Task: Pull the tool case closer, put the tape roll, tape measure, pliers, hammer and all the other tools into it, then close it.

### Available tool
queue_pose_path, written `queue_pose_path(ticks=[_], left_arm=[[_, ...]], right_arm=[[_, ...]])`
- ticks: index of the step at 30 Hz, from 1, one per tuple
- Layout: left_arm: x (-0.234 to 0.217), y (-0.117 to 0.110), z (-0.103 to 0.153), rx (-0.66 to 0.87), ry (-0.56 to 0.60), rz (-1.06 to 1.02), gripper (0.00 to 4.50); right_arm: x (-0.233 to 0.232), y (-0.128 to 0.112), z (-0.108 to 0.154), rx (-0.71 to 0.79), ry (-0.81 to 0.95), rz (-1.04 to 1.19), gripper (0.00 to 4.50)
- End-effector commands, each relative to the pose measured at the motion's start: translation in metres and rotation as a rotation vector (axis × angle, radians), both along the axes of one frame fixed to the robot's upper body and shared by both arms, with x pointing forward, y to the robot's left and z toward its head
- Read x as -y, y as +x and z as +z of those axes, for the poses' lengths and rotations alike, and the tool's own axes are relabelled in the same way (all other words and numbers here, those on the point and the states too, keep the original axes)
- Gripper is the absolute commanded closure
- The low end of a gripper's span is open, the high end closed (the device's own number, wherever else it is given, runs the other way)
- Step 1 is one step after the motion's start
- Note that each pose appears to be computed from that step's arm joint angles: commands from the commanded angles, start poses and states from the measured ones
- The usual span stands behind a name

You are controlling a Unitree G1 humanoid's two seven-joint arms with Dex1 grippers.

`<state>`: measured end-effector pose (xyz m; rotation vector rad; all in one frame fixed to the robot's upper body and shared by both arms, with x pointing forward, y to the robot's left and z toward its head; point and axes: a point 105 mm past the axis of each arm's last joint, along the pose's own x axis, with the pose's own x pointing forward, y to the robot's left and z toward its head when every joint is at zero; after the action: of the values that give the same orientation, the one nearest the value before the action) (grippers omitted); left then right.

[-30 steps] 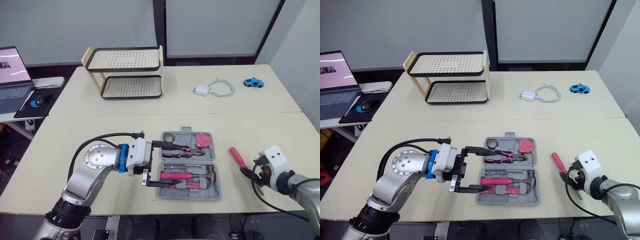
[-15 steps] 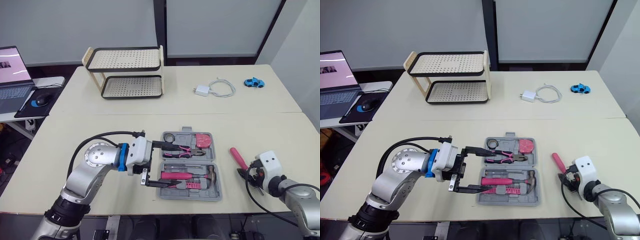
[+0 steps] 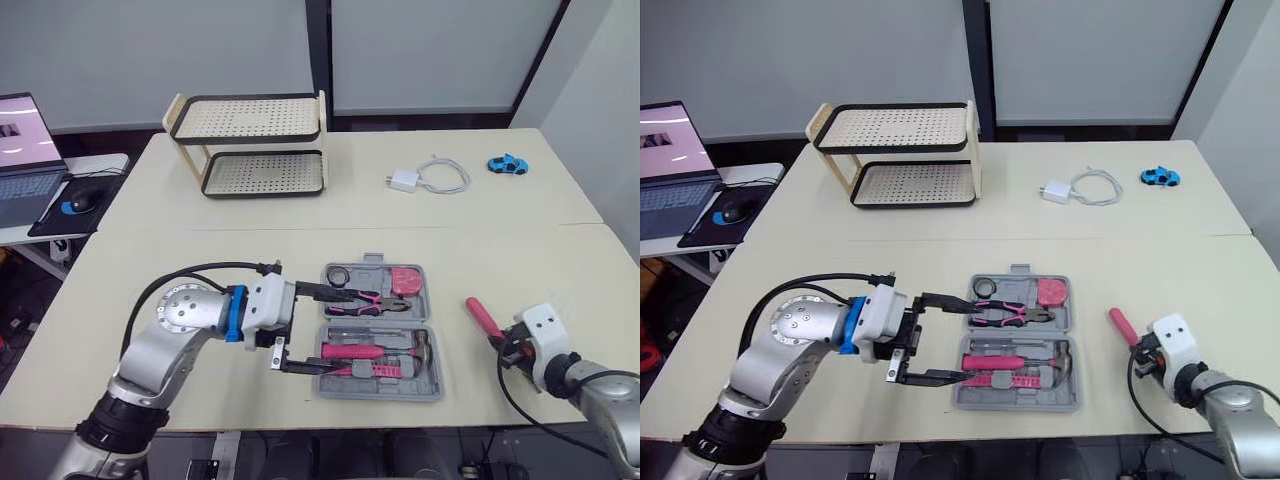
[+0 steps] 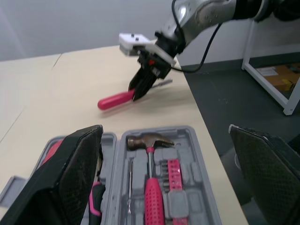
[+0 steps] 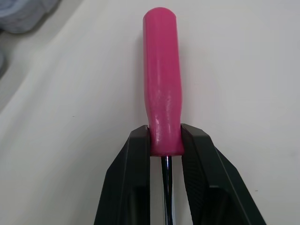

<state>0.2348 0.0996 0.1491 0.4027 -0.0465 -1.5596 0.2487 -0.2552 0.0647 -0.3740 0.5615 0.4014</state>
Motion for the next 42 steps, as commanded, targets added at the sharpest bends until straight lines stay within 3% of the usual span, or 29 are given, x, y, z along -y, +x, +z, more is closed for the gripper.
queue_pose_path(ticks=[1,8,15,28,42], left_arm=[[-0.025,0.003,0.005,0.027,0.047,0.034,0.0],[-0.065,-0.024,-0.013,-0.039,0.242,-0.032,0.0],[-0.076,-0.043,-0.022,-0.051,0.229,-0.061,0.0],[-0.078,-0.053,-0.028,-0.02,0.182,-0.1,0.0],[-0.073,-0.051,-0.032,-0.019,0.183,-0.095,0.0]], right_arm=[[-0.031,-0.004,0.038,0.019,-0.047,0.209,3.9],[-0.087,-0.038,0.053,-0.14,-0.203,0.6,3.9],[-0.13,-0.058,0.036,-0.194,-0.23,0.827,3.9],[-0.184,-0.044,0.013,-0.209,-0.247,0.962,3.9],[-0.204,-0.04,-0.005,-0.239,-0.206,0.959,3.9]])
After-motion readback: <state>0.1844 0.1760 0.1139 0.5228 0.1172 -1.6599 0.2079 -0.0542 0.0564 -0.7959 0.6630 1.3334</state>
